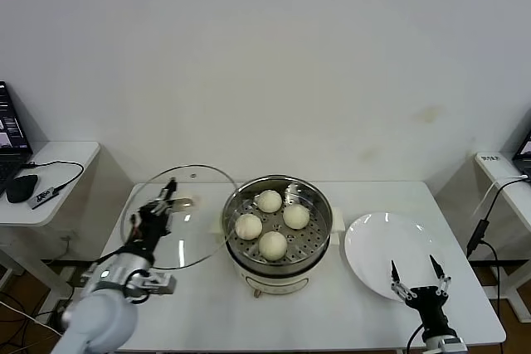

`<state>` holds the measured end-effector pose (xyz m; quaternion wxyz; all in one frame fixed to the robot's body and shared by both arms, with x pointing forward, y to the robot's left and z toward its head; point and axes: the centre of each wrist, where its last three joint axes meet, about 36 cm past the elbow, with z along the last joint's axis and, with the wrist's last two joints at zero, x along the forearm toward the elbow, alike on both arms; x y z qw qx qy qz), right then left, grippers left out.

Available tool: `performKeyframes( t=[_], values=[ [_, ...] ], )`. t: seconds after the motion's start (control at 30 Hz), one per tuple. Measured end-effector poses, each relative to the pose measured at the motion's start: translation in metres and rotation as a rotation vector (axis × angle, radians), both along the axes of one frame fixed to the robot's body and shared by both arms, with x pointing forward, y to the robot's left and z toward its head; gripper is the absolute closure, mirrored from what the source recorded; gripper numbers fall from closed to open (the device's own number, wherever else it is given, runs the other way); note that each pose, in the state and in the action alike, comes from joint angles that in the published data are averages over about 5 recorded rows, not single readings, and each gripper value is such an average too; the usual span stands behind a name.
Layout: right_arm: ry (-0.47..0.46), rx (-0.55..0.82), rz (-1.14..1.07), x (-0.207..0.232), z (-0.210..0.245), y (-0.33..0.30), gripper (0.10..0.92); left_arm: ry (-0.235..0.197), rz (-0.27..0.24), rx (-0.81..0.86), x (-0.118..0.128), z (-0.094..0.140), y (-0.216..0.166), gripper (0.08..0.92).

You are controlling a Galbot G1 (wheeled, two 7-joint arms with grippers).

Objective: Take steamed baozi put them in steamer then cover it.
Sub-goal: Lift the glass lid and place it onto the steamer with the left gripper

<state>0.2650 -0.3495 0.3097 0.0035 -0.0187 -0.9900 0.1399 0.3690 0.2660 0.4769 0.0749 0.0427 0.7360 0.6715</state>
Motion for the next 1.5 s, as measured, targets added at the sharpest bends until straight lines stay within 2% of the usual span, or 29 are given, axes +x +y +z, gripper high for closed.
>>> performKeyframes(
  t=[0.4, 0.6, 0.8, 1.1, 1.5],
  values=[
    [0.018, -0.023, 0.008, 0.006, -0.014, 0.009, 0.200, 0.034, -0.030, 0.049, 0.027, 0.006, -0.091, 0.855],
    [0.032, -0.031, 0.014, 0.007, -0.021, 0.010, 0.200, 0.072, -0.029, 0.078, 0.033, 0.002, -0.134, 0.855],
    [0.040, -0.039, 0.018, 0.006, -0.024, 0.010, 0.200, 0.090, -0.031, 0.086, 0.036, -0.005, -0.171, 0.855],
    [0.047, -0.050, 0.026, 0.007, -0.029, 0.010, 0.200, 0.091, -0.018, 0.088, 0.047, -0.009, -0.209, 0.855],
    [0.056, -0.057, 0.033, 0.006, -0.032, 0.010, 0.200, 0.123, -0.006, 0.095, 0.053, -0.022, -0.225, 0.855]
  ],
)
